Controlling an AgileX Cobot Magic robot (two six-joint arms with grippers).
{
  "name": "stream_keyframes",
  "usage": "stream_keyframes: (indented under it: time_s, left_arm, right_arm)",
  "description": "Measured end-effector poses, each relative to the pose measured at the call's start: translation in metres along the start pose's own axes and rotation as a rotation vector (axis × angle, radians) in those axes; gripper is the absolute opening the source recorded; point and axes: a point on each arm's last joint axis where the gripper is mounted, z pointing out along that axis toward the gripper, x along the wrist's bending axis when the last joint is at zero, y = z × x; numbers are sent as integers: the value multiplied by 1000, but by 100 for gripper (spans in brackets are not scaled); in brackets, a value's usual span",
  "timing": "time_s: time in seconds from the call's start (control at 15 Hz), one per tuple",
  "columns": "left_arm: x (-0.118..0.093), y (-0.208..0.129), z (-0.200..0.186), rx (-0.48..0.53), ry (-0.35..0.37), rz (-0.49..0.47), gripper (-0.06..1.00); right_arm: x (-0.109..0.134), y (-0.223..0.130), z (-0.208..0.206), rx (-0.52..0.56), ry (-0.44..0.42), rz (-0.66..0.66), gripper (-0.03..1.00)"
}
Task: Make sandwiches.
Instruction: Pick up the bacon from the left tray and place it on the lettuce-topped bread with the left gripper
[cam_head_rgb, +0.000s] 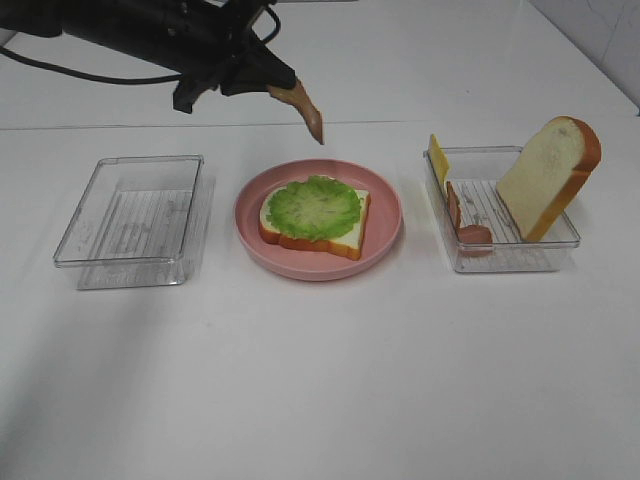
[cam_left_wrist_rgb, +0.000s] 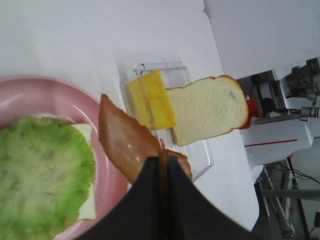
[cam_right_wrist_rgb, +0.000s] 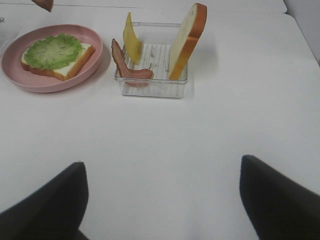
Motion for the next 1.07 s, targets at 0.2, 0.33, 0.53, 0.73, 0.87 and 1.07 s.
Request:
stream_keyframes:
  time_s: [0.2,0.33,0.53,0.73,0.87,1.07]
  left_arm:
    - [3,-16,27,47,-25,-33,0]
    - [7,-22,36,61,-31,-59,0]
    - [16,-29,49,78,-38,-111,0]
    - [19,-34,57,92,-43,-87,0]
    - [21,-37,61,96,-50,-99,0]
    - [26,-39,68,95,-81,-165,0]
  right_arm:
    - [0,0,0,0,0,0,78]
    - [0,0,0,0,0,0,78]
    - [0,0,0,0,0,0,78]
    - [0,0,0,0,0,0,78]
    - [0,0,0,0,0,0,78]
    - [0,0,0,0,0,0,78]
